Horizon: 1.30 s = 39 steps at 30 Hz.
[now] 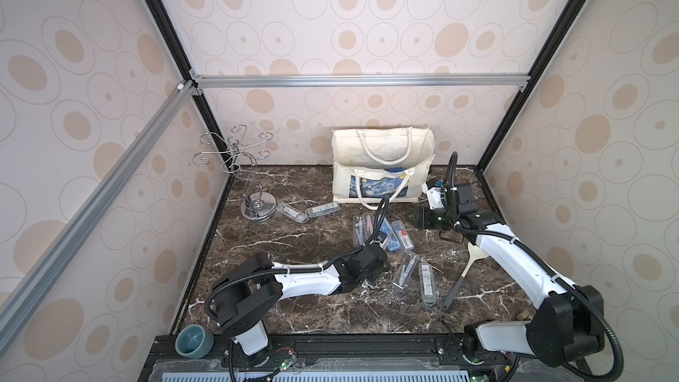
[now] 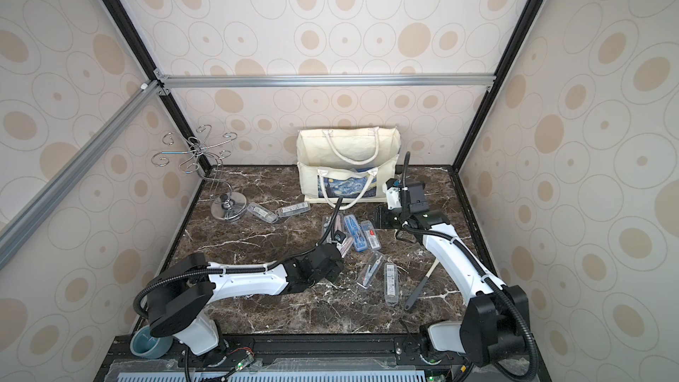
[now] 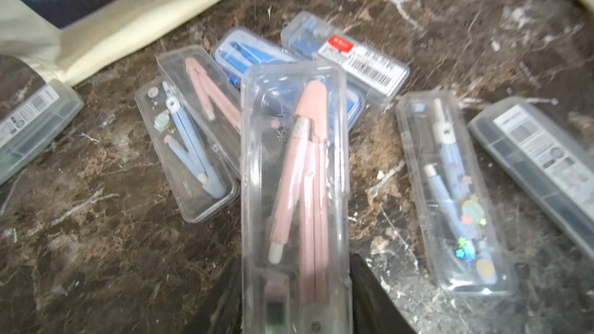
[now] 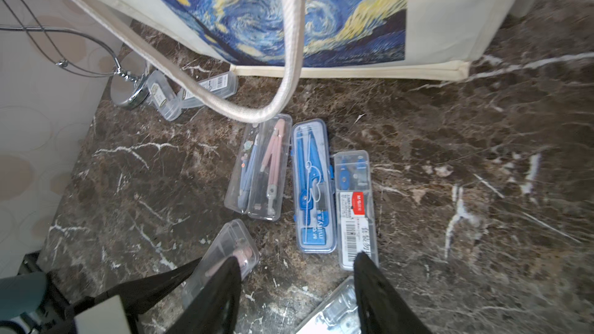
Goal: Put the compass set into the canvas bag
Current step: Pick up the compass set at the center of the board.
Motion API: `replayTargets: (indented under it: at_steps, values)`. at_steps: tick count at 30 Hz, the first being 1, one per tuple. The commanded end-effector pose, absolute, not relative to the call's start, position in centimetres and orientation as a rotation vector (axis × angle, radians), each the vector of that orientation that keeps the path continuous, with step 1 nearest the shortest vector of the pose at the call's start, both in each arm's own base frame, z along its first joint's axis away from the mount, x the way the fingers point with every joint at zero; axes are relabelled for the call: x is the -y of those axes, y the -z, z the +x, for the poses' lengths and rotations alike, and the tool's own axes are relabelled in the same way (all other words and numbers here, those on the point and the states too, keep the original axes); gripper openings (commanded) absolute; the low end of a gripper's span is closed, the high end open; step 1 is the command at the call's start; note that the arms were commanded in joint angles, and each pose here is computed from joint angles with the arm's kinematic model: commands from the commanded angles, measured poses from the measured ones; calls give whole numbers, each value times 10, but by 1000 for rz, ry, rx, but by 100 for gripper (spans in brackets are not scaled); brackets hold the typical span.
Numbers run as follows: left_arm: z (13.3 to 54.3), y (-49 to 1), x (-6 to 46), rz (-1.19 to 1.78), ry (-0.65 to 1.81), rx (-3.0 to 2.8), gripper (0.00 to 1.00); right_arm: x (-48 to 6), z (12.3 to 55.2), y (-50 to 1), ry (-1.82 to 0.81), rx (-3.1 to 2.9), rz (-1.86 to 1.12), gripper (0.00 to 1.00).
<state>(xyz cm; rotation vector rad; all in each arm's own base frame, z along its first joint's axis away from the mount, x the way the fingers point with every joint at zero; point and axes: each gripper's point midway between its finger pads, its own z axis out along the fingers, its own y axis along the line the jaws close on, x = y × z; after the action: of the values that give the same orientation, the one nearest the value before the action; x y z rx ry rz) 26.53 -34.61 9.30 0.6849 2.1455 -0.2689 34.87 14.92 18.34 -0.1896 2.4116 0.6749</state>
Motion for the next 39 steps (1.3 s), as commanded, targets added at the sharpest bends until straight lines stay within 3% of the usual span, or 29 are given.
replayTargets:
  at_steps: [1, 20, 23, 28, 35, 39]
  values:
    - [273, -116, 355, 639, 328, -2036, 47, -170, 340, -188, -868, -2402, -260, 58]
    - [278, -157, 359, 543, 453, -1895, 47, -228, 327, -158, -1110, -2485, -326, 56]
    - [279, -157, 358, 535, 457, -1896, 47, -236, 328, -160, -1169, -2471, -325, 48]
    - [281, -156, 358, 523, 455, -1898, 47, -241, 329, -162, -1223, -2461, -319, 28]
    - [284, -157, 358, 512, 459, -1895, 47, -245, 330, -166, -1255, -2450, -324, 15]
    - [285, -158, 357, 513, 459, -1892, 48, -246, 332, -167, -1261, -2448, -319, 14]
